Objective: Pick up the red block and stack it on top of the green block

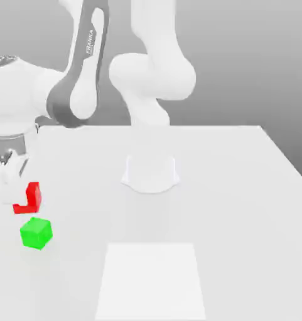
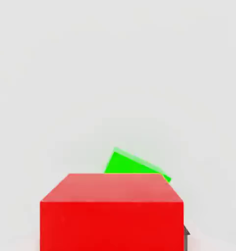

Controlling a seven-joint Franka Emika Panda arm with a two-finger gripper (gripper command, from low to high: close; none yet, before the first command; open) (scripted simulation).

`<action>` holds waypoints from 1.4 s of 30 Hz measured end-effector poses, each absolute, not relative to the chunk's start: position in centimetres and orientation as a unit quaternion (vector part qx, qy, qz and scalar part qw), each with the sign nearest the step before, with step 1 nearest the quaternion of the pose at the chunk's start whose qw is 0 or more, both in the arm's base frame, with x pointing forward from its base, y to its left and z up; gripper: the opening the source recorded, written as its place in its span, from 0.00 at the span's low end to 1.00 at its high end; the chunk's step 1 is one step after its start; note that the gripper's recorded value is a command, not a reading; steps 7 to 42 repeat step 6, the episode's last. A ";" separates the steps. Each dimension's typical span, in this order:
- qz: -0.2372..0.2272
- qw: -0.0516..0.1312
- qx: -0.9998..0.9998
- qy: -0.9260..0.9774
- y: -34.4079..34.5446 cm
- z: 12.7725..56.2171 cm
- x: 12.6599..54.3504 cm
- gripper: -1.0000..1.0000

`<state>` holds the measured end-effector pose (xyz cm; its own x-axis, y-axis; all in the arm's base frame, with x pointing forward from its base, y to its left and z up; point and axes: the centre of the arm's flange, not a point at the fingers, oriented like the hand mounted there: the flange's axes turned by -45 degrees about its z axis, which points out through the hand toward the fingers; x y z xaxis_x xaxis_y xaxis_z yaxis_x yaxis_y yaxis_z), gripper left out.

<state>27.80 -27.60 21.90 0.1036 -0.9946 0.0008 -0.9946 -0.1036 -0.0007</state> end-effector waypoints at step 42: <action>0.000 0.000 0.742 -0.670 -27.5 18.3 27.6 1.00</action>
